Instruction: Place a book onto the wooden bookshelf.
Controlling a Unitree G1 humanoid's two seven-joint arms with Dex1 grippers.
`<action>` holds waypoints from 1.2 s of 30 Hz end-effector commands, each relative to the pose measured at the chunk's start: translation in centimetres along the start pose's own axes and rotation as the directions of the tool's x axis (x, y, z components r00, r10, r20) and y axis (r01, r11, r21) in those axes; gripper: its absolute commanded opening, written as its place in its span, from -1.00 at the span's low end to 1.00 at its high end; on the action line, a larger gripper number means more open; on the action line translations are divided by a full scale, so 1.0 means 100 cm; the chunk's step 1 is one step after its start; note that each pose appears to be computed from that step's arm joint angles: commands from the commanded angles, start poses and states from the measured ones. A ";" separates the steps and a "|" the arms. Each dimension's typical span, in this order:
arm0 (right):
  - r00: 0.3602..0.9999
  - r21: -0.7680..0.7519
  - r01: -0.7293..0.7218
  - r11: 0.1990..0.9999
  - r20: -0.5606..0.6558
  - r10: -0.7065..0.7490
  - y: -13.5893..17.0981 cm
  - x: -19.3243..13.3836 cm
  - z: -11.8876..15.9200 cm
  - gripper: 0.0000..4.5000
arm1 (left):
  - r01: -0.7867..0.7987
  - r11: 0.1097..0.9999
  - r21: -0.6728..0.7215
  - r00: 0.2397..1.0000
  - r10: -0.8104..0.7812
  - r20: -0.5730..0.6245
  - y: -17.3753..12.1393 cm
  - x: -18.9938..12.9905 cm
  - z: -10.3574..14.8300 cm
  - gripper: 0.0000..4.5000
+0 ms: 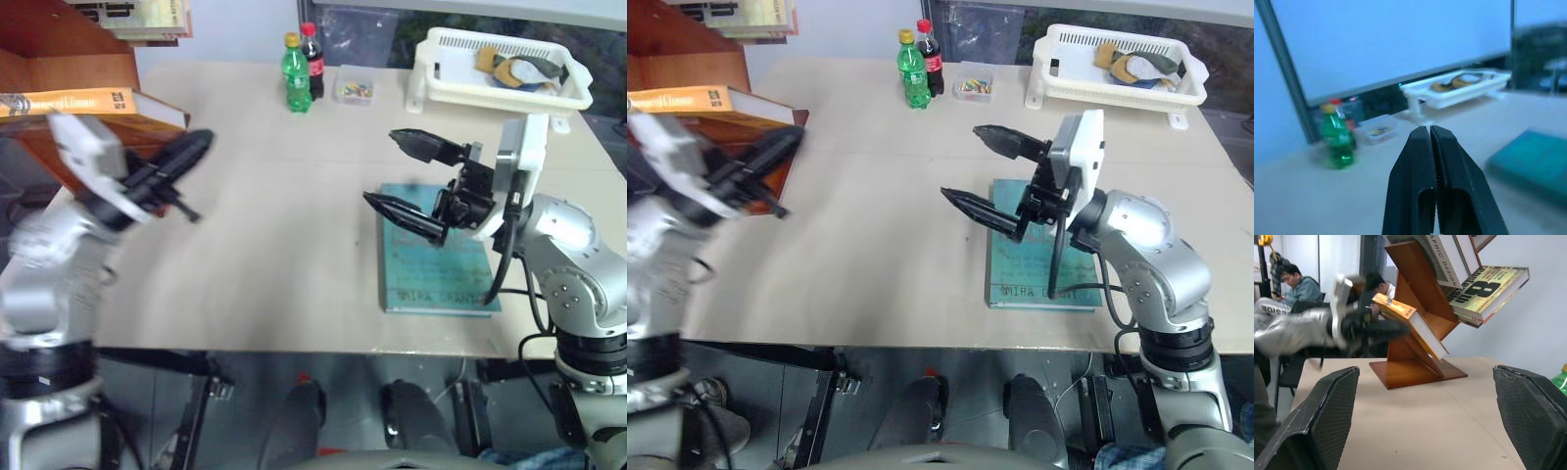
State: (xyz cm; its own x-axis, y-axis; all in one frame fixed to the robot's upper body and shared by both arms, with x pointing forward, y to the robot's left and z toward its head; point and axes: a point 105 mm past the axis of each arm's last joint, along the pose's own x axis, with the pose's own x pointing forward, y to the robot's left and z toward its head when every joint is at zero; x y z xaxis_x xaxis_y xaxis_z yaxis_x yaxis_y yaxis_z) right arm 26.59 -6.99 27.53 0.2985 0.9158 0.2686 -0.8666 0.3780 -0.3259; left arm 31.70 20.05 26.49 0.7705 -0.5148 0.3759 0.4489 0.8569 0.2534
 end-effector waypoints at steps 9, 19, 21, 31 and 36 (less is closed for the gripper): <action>0.998 -0.047 0.057 0.997 0.000 -0.057 0.000 -0.009 0.016 1.00 | -0.720 0.631 0.288 0.684 0.714 0.146 0.075 0.023 -0.011 -0.96; 0.997 -0.046 0.072 0.996 -0.001 -0.072 0.000 -0.010 0.015 1.00 | -0.791 0.527 0.310 0.597 0.775 0.206 0.126 0.010 -0.005 -0.96; 0.997 -0.041 0.074 0.996 -0.003 -0.074 0.000 -0.010 0.014 1.00 | -0.723 0.639 0.263 0.687 0.707 0.167 0.112 0.019 -0.013 -0.96; 0.988 -0.027 0.105 0.994 -0.114 -0.107 0.003 -0.025 -0.004 1.00 | -0.350 0.936 0.032 0.937 0.350 -0.001 0.043 0.016 -0.040 -0.57; 0.930 0.014 0.165 0.986 -0.335 -0.151 0.004 -0.061 -0.037 1.00 | -0.081 0.993 -0.086 0.994 0.074 -0.077 -0.001 0.015 -0.048 0.34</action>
State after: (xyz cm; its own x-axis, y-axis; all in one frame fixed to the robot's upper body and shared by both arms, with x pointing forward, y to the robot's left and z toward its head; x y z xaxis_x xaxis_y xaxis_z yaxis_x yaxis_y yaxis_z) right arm 26.26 -11.22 22.11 0.5187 0.8549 0.0075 -0.8330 0.5074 -0.2205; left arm 35.90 20.86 22.23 0.8776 -0.3479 0.3299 0.3237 0.9375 0.1275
